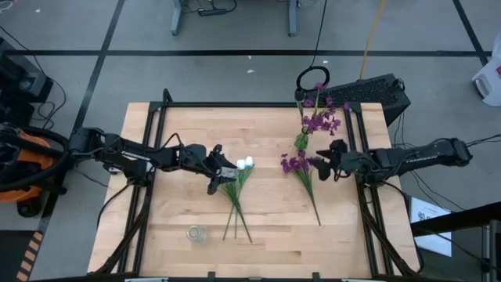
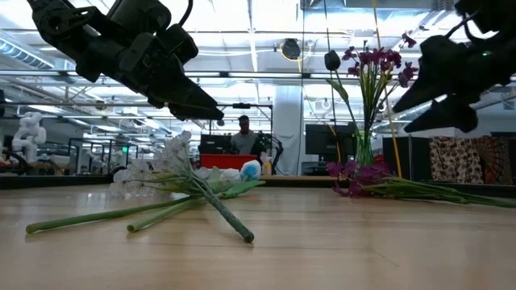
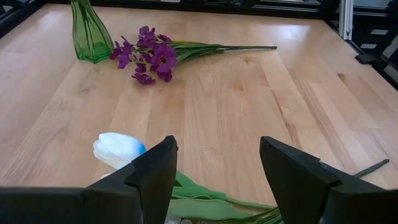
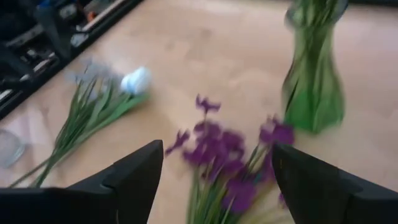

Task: Sort flowers into vase by color
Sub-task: Put the violet flower into the green vase

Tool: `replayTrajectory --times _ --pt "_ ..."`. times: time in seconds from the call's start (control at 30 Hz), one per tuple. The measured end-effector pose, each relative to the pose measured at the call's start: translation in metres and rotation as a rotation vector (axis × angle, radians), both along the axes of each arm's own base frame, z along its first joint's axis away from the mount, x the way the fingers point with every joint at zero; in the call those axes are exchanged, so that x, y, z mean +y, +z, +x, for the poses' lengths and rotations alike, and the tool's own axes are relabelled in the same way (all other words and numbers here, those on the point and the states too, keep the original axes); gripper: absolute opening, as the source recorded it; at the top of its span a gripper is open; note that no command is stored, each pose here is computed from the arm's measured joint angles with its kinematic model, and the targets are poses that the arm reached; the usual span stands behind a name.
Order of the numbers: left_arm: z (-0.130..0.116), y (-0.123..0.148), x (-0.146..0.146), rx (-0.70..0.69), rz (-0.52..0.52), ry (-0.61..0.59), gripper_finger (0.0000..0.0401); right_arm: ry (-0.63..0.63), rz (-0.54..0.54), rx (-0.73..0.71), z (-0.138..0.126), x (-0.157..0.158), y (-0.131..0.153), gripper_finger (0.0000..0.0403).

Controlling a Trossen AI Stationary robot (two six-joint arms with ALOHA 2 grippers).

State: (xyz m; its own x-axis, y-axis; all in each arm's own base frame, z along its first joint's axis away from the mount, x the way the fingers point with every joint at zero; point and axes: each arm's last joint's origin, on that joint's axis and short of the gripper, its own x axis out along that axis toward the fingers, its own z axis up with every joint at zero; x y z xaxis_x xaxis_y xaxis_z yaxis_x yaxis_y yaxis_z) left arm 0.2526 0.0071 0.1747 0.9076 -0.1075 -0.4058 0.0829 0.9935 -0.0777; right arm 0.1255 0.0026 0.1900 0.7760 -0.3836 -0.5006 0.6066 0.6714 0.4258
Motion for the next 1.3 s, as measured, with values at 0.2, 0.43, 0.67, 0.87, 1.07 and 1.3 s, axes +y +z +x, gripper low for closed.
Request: replayTrajectory --times 0.2,0.43,0.67,0.87,1.07,1.3 --pt "0.000 0.000 0.000 -0.001 0.000 0.000 0.0235 0.030 0.130 0.056 0.002 0.023 -0.013 0.0290" --pt "0.000 0.000 0.000 -0.003 0.000 0.000 0.0235 0.047 0.199 0.141 0.015 0.049 -0.024 0.0290" --pt "0.000 0.001 0.000 -0.010 0.001 0.000 0.0235 0.009 0.129 0.349 0.037 0.069 -0.013 0.0290" --pt "0.001 0.003 0.000 -0.028 0.002 0.000 0.0235 -0.004 0.129 0.521 0.063 0.087 -0.010 0.0290" --pt "0.001 0.003 0.000 -0.029 0.001 0.000 0.0235 -0.023 0.150 0.631 0.080 0.094 -0.019 0.0290" --pt "0.001 0.003 0.000 -0.028 0.000 0.001 0.0235 -0.059 0.050 0.678 0.086 0.094 -0.036 0.0290"
